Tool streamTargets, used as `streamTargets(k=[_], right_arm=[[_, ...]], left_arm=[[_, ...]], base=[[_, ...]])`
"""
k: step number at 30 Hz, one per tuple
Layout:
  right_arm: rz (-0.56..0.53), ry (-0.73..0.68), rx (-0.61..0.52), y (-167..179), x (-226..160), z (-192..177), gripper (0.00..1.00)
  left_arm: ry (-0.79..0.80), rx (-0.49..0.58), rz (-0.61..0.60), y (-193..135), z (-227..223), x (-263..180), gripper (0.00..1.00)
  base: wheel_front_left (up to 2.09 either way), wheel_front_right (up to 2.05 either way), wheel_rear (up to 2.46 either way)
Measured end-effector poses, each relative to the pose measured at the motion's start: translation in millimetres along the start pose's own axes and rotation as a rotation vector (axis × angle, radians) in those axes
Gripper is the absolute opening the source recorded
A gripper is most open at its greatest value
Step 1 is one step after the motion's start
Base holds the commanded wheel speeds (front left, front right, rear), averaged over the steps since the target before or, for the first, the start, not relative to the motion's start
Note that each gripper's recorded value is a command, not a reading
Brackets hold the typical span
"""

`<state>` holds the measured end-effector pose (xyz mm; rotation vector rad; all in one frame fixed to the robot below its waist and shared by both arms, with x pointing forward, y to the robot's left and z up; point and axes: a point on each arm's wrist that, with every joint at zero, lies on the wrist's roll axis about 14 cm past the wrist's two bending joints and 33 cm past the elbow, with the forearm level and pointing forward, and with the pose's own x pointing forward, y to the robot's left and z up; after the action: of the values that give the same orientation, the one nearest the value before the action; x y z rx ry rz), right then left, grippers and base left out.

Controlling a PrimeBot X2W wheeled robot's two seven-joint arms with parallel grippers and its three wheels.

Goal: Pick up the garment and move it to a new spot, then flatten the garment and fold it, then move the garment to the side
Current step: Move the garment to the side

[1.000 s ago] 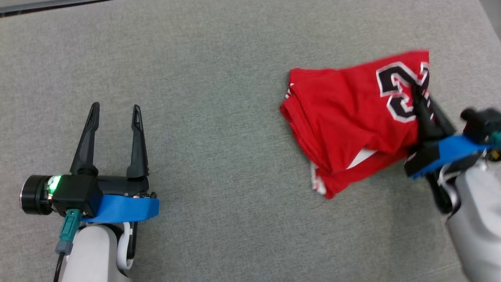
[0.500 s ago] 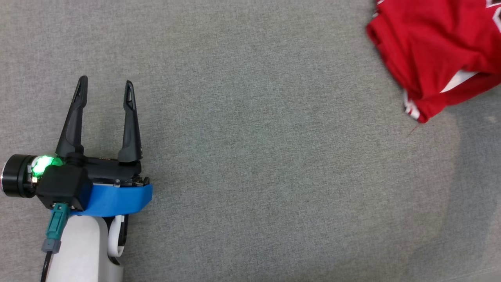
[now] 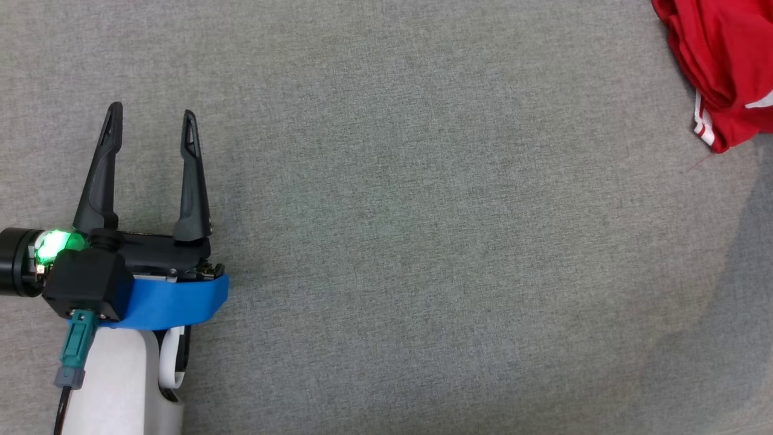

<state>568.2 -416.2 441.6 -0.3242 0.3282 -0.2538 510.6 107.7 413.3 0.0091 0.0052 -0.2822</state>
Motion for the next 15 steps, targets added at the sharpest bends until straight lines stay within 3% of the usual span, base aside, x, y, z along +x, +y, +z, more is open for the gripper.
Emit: streamTargets(k=[5, 8, 15], right_arm=[[-0.021, -0.016, 0.003, -7, 1, 9, 1.00], [-0.033, -0.121, 0.044, -12, -1, 44, 1.00], [0.016, -0.267, 0.122, 13, -33, 78, 1.00]], left_arm=[[-0.010, 0.007, 0.017, 5, 7, -3, 1.00], [-0.021, 0.002, 0.036, 8, 14, -5, 1.00], [-0.027, -0.013, 0.073, 11, 33, -27, 1.00]], base=[[0.00, 0.00, 0.00], [0.00, 0.00, 0.00], [0.00, 0.00, 0.00]])
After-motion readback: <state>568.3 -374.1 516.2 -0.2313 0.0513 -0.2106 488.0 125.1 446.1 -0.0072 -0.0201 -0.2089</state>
